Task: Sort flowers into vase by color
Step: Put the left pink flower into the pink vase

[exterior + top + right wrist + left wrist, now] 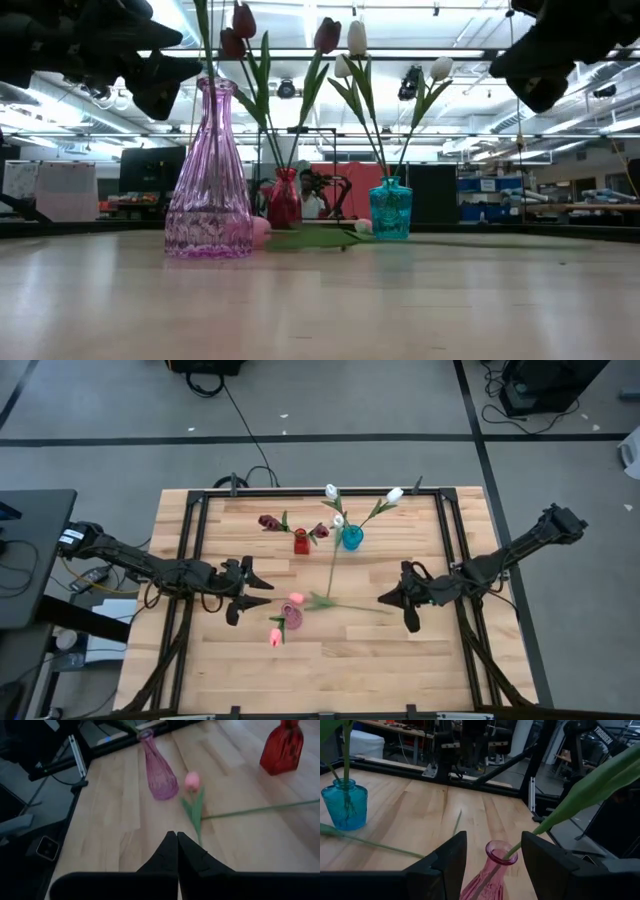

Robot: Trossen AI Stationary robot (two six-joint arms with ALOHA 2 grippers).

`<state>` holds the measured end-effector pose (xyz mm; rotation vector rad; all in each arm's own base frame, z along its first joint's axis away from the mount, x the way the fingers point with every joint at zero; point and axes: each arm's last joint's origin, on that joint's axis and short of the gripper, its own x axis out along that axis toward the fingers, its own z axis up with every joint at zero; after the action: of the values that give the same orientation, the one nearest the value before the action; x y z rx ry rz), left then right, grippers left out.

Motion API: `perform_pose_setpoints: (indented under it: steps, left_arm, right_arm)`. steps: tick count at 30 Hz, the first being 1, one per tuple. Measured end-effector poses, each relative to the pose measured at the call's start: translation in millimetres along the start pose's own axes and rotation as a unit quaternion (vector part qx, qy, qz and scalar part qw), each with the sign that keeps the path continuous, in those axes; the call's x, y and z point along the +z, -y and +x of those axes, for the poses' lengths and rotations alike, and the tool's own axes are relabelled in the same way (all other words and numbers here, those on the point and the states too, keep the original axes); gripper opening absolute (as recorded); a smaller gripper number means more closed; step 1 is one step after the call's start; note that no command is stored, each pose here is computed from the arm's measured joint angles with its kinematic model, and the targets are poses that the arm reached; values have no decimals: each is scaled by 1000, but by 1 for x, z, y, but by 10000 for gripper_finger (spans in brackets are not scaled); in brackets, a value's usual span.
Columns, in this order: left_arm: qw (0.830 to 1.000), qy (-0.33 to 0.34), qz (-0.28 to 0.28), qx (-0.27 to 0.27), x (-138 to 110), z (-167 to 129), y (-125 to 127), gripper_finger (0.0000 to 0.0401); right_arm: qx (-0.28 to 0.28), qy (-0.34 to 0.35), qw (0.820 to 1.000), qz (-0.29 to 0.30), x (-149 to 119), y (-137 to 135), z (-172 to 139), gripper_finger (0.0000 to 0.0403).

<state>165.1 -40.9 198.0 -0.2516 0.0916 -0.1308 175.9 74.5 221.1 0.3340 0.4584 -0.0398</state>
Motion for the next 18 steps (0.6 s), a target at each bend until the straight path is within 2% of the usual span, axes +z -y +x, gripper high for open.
perform_pose_setpoints:
  steps: [4, 8, 11, 18]
  left_arm:
    - [1000, -1, 0, 0, 0, 0, 0, 193]
    - [1000, 3, -1, -1, 0, 0, 0, 193]
    - [1000, 3, -1, 3, 0, 0, 0, 193]
    - [1000, 8, -1, 4, 1, 0, 0, 193]
  right_arm:
    - [-2, 10, 1000, 7, 3, 1, 2, 2]
    - [-3, -13, 1000, 20, 0, 4, 16, 32]
    - [-23, -36, 999, 15, -8, 7, 36, 64]
    - [-25, -72, 997, 2, -22, 15, 88, 117]
